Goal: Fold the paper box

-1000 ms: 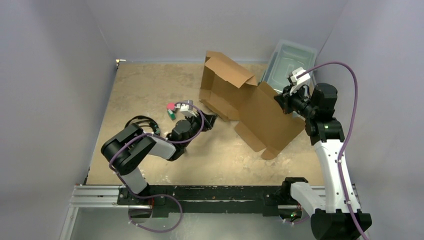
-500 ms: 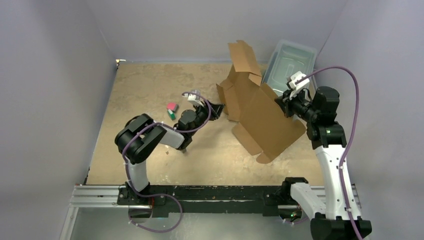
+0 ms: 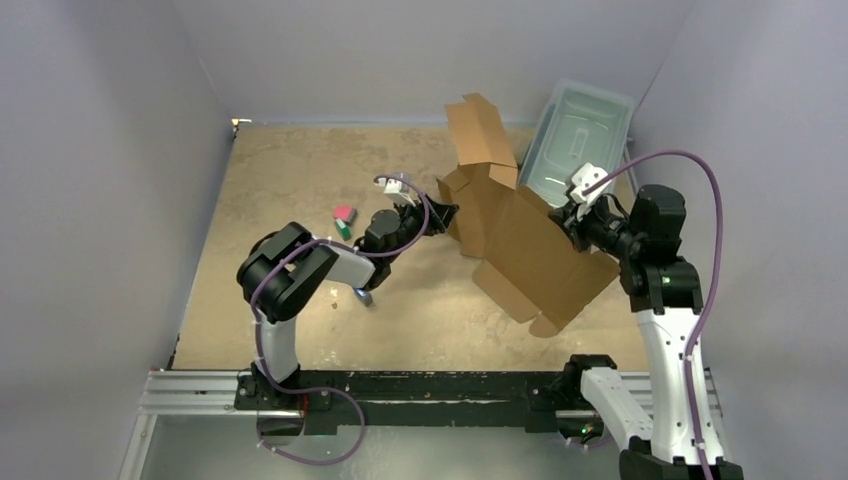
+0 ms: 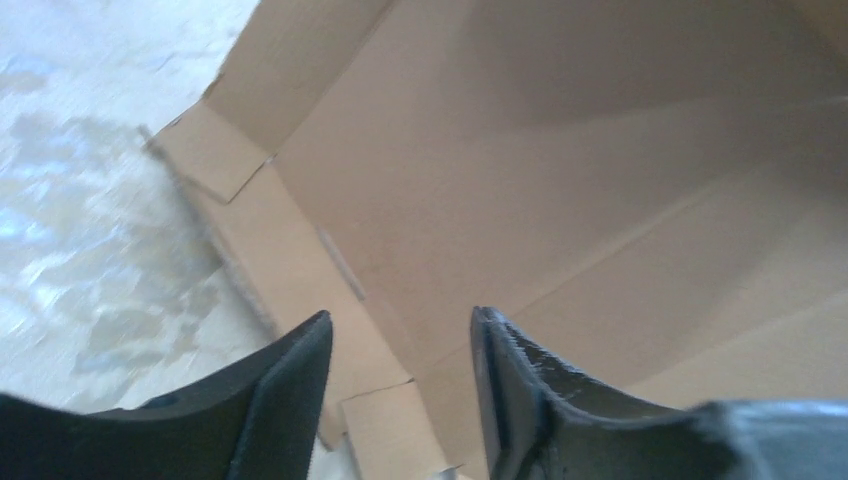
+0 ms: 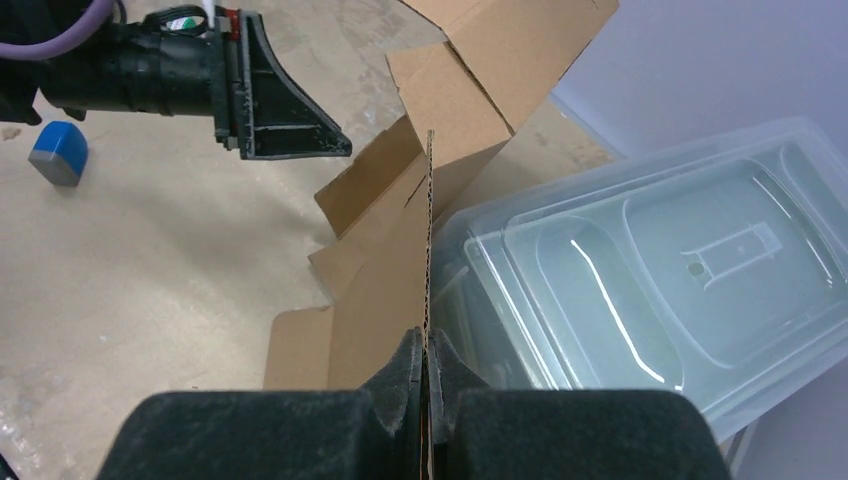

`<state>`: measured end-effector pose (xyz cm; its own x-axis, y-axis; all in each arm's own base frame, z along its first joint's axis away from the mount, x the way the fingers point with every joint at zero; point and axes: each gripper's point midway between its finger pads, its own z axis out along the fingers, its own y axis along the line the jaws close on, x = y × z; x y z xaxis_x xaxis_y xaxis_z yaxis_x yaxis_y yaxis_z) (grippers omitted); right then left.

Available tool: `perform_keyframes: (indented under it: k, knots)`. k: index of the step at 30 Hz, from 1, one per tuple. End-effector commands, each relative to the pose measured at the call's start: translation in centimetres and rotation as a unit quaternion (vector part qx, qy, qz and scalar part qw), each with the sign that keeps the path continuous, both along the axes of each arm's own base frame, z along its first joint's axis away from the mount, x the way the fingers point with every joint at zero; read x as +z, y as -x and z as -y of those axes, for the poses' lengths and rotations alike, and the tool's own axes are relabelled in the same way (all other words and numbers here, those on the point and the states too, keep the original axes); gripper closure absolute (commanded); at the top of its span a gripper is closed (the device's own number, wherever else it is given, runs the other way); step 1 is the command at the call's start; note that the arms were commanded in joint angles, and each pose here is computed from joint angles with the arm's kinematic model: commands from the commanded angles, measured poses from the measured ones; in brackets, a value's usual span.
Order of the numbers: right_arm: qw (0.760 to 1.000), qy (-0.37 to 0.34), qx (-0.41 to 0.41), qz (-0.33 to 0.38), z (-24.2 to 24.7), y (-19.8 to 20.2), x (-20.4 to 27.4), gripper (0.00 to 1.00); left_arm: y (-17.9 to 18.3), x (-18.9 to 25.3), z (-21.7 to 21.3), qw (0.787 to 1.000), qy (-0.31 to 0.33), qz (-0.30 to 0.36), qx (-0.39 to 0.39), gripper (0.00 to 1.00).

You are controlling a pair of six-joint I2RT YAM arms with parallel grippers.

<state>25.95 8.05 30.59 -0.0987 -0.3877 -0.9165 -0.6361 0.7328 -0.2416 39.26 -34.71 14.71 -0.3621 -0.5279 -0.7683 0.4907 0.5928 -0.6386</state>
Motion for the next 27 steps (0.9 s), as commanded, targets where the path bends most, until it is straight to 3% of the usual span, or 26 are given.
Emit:
perform_keyframes:
  k: [1,7,12,14,19,27]
  knots:
    - [0.999,0.017,0.027,0.037,-0.5,1.5,2.0,1.00,-1.0,-3.3,-2.6,0.994,-0.059,-0.062,0.063,0.43]
    - [0.999,0.008,0.029,0.028,-0.7,1.9,1.5,1.00,-2.1,-7.3,-2.4,0.984,-0.087,-0.144,0.062,0.36]
    - [0.999,0.007,0.027,0.027,-0.6,1.9,1.6,1.00,-3.3,-8.2,-1.3,0.981,-0.092,-0.160,0.059,0.41]
    - [0.999,0.005,0.024,0.028,-0.6,1.8,1.7,1.00,-3.6,-9.0,-0.9,0.978,-0.100,-0.173,0.057,0.49]
    - [1.000,-0.016,0.011,0.022,-0.6,1.3,2.0,1.00,-3.8,-9.7,-1.0,0.977,-0.097,-0.183,0.057,0.99]
    - [0.993,-0.075,-0.092,0.012,1.2,-1.7,2.5,1.00,-0.5,-8.7,-5.3,0.980,-0.075,-0.156,0.097,1.00]
